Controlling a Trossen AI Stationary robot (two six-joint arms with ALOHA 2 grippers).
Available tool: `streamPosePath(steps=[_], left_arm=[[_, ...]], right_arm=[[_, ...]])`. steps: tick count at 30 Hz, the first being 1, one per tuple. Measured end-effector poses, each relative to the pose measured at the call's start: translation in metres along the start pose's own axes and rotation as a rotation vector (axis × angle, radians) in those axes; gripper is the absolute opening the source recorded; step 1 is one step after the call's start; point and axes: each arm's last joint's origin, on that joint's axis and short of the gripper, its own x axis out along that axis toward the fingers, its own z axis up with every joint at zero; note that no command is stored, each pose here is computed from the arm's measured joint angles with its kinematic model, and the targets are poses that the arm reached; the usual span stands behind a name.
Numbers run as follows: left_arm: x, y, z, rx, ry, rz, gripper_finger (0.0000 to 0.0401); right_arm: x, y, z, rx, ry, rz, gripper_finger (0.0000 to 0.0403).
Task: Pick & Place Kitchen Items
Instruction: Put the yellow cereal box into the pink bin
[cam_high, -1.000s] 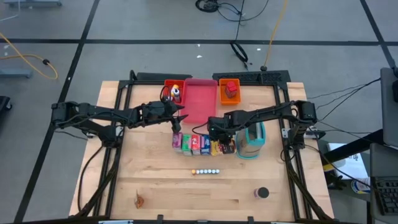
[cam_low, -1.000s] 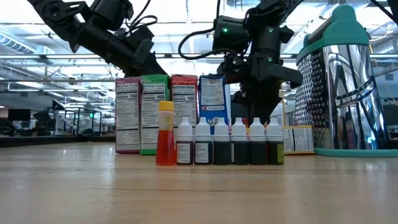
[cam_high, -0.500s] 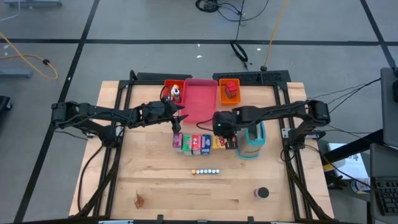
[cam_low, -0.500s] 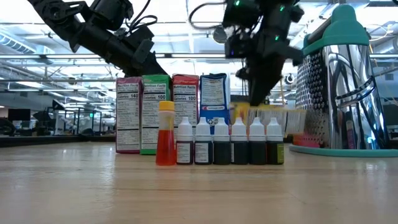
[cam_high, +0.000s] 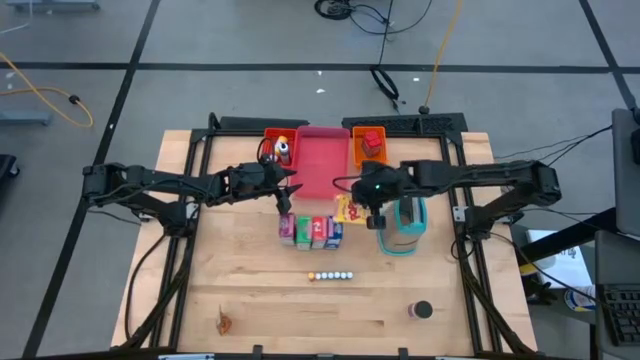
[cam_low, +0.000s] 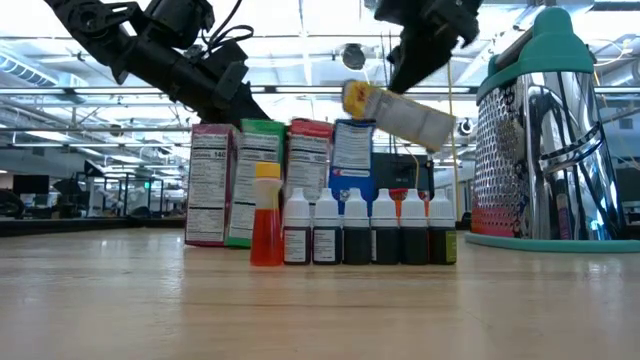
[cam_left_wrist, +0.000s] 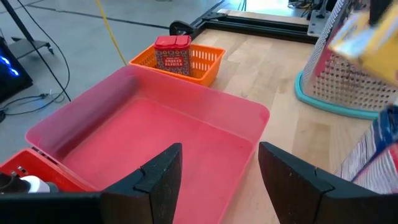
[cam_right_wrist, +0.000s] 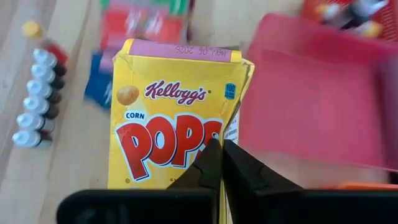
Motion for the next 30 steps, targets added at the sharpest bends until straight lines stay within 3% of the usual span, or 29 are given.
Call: streamPosePath(steps=[4, 10, 18, 24, 30], left_arm=[[0.0, 0.0, 0.001, -0.009, -0.007, -0.001, 0.0214], [-0.001, -0.002, 0.009, -0.039, -0.091, -0.059, 0.0214], [-0.004, -0.01, 0.023, -0.063, -0.235, -0.13, 0.0214], [-0.009, -0.017, 0.031, -0.074, -0.327, -0.165, 0.0214], [-0.016, -0.021, 0.045, -0.136, -0.483, -0.16, 0.0214]], right_arm=[[-0.016, -0.006, 0.003, 0.011, -0.06, -0.08, 0.0], [-0.034, -0.009, 0.014, 0.016, -0.231, -0.112, 0.0], [-0.043, -0.014, 0.031, -0.007, -0.423, -0.171, 0.0], [-0.048, -0.023, 0.039, 0.068, -0.503, -0.363, 0.0], [-0.047, -0.025, 0.042, 0.105, -0.619, -0.392, 0.0]])
